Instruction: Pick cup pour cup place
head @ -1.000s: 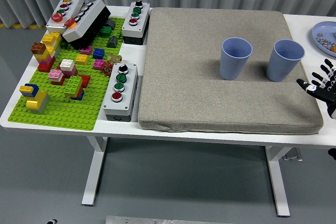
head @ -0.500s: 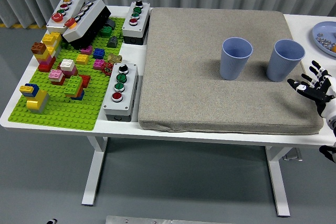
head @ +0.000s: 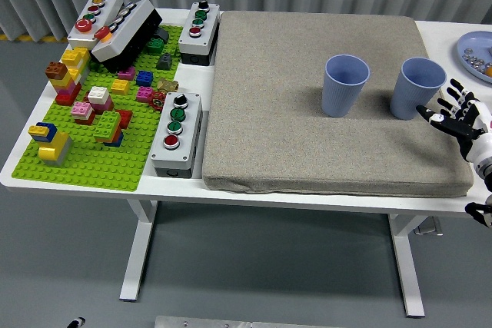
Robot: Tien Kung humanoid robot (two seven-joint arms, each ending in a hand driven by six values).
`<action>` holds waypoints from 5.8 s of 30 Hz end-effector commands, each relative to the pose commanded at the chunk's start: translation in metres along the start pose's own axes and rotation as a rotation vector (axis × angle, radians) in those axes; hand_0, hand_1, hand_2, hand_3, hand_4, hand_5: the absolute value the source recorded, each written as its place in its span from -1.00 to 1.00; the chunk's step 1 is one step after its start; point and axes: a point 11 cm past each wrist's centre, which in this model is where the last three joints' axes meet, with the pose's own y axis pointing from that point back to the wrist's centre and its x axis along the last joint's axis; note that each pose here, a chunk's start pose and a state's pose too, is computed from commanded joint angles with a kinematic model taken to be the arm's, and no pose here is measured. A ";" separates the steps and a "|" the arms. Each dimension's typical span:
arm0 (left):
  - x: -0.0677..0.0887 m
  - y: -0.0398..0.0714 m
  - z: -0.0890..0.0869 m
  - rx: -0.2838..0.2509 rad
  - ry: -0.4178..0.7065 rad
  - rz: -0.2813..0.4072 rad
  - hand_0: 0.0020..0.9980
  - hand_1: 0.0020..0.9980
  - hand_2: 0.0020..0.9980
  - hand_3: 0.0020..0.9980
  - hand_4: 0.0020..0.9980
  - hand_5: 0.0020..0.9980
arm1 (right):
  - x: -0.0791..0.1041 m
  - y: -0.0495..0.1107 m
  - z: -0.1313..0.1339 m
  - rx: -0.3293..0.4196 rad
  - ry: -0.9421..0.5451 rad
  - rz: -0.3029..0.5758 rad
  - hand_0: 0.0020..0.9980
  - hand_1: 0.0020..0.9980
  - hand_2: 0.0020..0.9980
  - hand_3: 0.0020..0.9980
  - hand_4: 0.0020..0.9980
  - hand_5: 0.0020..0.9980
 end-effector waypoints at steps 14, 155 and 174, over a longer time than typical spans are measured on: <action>0.000 0.000 0.002 -0.001 -0.009 0.000 0.67 0.63 0.76 0.63 0.28 1.00 | -0.007 -0.009 -0.003 0.004 -0.021 -0.005 1.00 0.80 0.96 0.90 0.78 -0.27; -0.001 0.000 0.017 -0.011 -0.074 -0.008 0.67 0.63 0.76 0.63 0.28 1.00 | -0.066 -0.028 -0.070 0.170 0.246 -0.021 0.60 0.24 0.01 0.22 0.40 -0.82; -0.001 0.001 0.017 -0.011 -0.073 -0.007 0.67 0.63 0.76 0.63 0.28 1.00 | -0.092 -0.024 -0.097 0.289 0.685 0.014 0.62 0.24 0.02 0.23 0.39 -0.83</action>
